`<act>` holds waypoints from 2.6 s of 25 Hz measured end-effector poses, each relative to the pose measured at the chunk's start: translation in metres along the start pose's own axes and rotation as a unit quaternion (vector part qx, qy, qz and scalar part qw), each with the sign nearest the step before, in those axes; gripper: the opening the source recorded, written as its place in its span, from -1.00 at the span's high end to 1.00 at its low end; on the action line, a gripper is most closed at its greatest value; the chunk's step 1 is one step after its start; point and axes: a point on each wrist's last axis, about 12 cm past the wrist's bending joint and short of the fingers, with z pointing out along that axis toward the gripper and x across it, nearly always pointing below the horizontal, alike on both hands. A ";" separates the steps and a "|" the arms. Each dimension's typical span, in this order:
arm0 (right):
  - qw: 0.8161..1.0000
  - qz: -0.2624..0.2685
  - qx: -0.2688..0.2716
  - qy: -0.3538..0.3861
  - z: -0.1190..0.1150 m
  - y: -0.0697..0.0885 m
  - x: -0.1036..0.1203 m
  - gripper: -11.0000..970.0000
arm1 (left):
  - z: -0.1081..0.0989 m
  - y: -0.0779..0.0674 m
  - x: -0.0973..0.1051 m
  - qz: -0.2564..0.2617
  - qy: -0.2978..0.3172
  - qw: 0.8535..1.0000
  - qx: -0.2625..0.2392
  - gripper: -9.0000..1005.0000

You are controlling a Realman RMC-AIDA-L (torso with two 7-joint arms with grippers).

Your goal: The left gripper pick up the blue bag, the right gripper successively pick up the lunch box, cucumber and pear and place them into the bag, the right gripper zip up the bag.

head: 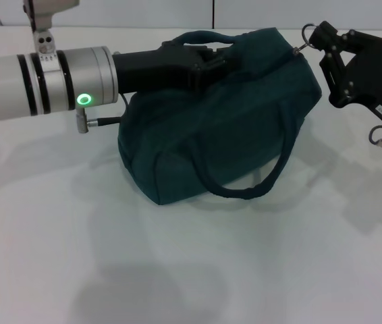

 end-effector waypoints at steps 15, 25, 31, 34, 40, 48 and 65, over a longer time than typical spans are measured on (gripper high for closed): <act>0.999 0.043 -0.016 -0.011 -0.002 0.006 -0.002 0.95 | -0.036 -0.012 0.003 0.039 -0.031 0.999 0.019 0.81; 0.997 0.063 0.045 0.029 -0.009 -0.007 0.009 0.95 | -0.026 -0.013 0.001 0.057 -0.012 0.998 0.032 0.87; 0.992 0.087 0.085 0.036 -0.019 -0.014 0.013 0.95 | -0.013 -0.013 -0.001 0.063 0.006 0.997 0.047 0.86; 0.989 0.093 0.106 0.042 -0.023 -0.018 0.015 0.94 | -0.010 -0.013 -0.001 0.063 0.011 0.997 0.049 0.85; 0.983 0.106 0.132 0.069 -0.028 -0.023 0.022 0.89 | -0.010 -0.012 -0.002 0.063 0.010 0.997 0.048 0.83; 0.983 0.099 0.130 0.078 -0.023 -0.025 0.023 0.80 | -0.007 -0.012 -0.006 0.067 0.007 0.997 0.047 0.81; 0.978 -0.008 0.116 0.173 -0.035 -0.024 0.041 0.02 | 0.001 -0.008 -0.008 0.073 0.007 0.997 0.035 0.77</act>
